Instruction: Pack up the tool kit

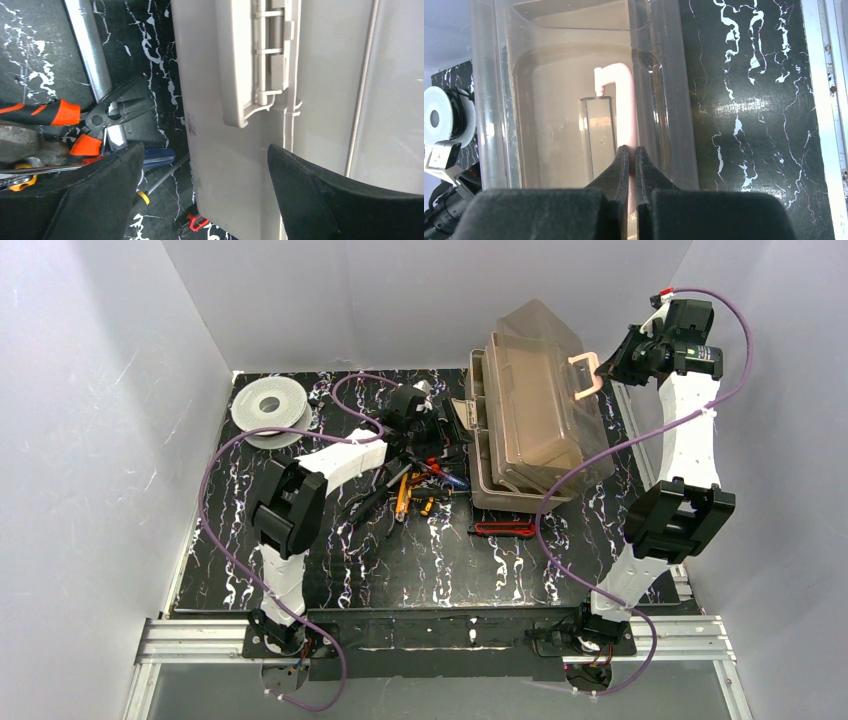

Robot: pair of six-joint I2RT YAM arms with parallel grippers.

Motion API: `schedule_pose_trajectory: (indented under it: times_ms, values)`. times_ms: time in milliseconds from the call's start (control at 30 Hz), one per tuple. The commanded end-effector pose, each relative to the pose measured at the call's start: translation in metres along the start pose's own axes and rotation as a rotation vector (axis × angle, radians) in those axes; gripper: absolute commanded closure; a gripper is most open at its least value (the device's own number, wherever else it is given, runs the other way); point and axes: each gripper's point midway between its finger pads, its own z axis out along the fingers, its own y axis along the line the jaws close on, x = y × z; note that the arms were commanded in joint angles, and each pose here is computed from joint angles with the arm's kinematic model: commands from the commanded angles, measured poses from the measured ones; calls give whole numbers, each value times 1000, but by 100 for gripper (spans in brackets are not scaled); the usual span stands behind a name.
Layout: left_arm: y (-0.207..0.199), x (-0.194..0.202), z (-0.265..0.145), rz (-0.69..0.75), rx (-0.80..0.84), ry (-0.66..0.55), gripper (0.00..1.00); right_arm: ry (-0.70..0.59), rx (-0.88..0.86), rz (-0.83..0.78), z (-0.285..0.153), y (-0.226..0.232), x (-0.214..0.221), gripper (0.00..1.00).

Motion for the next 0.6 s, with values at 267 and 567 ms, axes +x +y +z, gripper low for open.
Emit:
schedule_pose_trajectory:
  times_ms: [267,567]
  values:
    - [-32,-11,-21,46,27,-80,8,-60,33,-26,-21,-4,-12,99]
    - [-45,-15,-36,106,34,-92,5,-61,24,-24,-22,-1,-13,99]
